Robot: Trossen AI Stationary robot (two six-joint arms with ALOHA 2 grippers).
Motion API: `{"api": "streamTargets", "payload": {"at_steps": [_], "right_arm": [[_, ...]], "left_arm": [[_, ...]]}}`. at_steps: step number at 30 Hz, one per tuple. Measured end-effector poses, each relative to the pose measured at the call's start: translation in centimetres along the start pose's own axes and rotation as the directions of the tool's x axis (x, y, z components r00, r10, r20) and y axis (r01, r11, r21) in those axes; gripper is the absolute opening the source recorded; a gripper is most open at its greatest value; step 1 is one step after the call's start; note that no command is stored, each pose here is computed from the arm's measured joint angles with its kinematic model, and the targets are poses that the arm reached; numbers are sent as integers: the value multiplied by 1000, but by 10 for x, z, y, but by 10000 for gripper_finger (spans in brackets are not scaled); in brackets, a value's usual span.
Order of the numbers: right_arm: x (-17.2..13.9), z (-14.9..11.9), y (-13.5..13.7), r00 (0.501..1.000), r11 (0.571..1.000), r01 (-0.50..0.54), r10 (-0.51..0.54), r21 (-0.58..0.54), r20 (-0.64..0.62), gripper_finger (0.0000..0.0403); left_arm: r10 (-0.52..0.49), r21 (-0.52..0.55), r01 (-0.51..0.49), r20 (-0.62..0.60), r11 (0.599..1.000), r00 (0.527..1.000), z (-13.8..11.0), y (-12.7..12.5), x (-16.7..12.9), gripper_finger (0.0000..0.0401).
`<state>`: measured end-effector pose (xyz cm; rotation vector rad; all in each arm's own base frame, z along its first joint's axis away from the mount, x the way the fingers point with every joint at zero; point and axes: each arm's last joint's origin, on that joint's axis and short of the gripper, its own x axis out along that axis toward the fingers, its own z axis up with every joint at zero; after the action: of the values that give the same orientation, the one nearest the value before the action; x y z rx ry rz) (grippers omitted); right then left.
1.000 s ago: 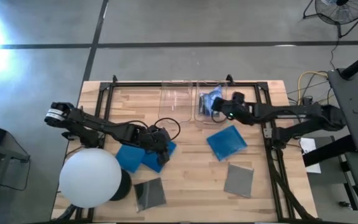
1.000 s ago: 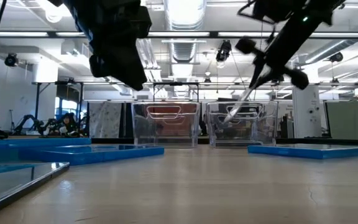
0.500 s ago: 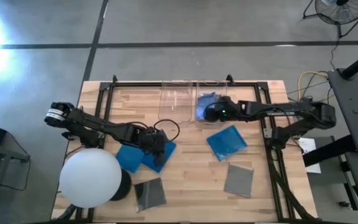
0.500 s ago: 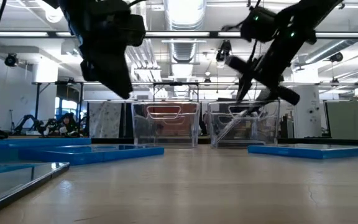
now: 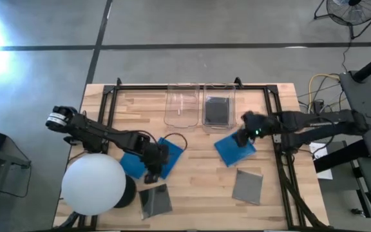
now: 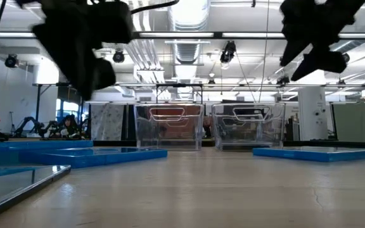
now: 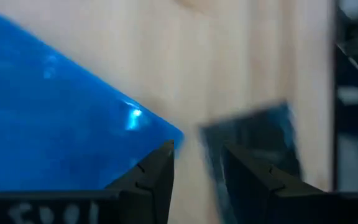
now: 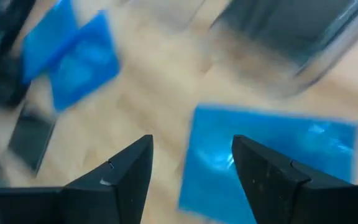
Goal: Pick & place jewel cases by type
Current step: Put the black CD case into the right transparent bin
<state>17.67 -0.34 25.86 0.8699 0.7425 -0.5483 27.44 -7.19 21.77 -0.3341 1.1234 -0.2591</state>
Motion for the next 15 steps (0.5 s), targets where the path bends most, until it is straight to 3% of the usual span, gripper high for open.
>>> {"api": "streamTargets", "payload": {"at_steps": [9, 15], "right_arm": [[37, -54, 45, 983, 991, -76, 56, -107, -177, 214], [68, -73, 63, 976, 990, -113, 94, -88, -195, 215]], "left_arm": [[-92, 247, 137, -188, 959, 978, -34, -13, 36, 114], [-161, 354, 195, -125, 915, 979, -34, -35, 44, 114]]}}
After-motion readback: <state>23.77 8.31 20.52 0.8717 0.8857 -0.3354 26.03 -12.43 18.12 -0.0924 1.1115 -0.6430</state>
